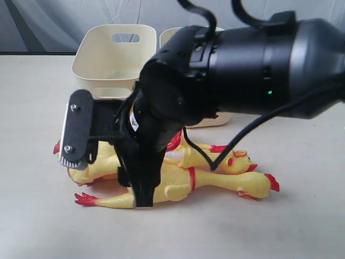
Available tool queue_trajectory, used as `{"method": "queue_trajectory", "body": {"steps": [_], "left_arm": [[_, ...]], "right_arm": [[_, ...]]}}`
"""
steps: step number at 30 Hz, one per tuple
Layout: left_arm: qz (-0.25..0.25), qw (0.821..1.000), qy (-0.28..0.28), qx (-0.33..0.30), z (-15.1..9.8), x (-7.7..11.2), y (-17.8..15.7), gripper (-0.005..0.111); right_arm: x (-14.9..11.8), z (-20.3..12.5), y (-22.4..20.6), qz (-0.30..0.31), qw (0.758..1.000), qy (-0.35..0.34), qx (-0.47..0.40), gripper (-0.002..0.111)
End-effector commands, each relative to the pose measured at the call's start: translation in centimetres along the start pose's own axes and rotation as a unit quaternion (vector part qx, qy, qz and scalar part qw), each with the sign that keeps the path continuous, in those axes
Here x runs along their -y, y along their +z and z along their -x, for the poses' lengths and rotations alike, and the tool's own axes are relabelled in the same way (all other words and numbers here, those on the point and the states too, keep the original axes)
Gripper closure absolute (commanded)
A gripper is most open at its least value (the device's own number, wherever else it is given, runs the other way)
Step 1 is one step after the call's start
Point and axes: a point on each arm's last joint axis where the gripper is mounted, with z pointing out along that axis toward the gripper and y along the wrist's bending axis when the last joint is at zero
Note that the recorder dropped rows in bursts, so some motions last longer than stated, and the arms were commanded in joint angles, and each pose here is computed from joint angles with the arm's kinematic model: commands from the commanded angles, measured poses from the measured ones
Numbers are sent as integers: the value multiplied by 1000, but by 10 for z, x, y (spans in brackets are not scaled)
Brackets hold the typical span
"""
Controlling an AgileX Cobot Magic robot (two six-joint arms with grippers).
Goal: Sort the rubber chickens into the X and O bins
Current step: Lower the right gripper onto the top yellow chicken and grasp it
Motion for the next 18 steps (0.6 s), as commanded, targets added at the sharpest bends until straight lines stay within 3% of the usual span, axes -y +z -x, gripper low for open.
{"method": "queue_trajectory", "body": {"steps": [1,5,7,9,11,18], "left_arm": [[-4,1000,-2,8,2,1,0,107],[-4,1000,-2,8,2,1,0,107],[-4,1000,-2,8,2,1,0,107],[-4,1000,-2,8,2,1,0,107],[-4,1000,-2,8,2,1,0,107],[-4,1000,-2,8,2,1,0,107]], "right_arm": [[3,-9,17,-11,998,-17,-63,44],[6,-13,29,-27,995,-35,-91,45],[7,-14,30,-34,994,-40,-96,54],[9,-14,30,-45,993,-50,-100,74],[12,-15,28,-56,991,-63,-107,107],[25,7,9,-74,993,-42,-77,109]]}}
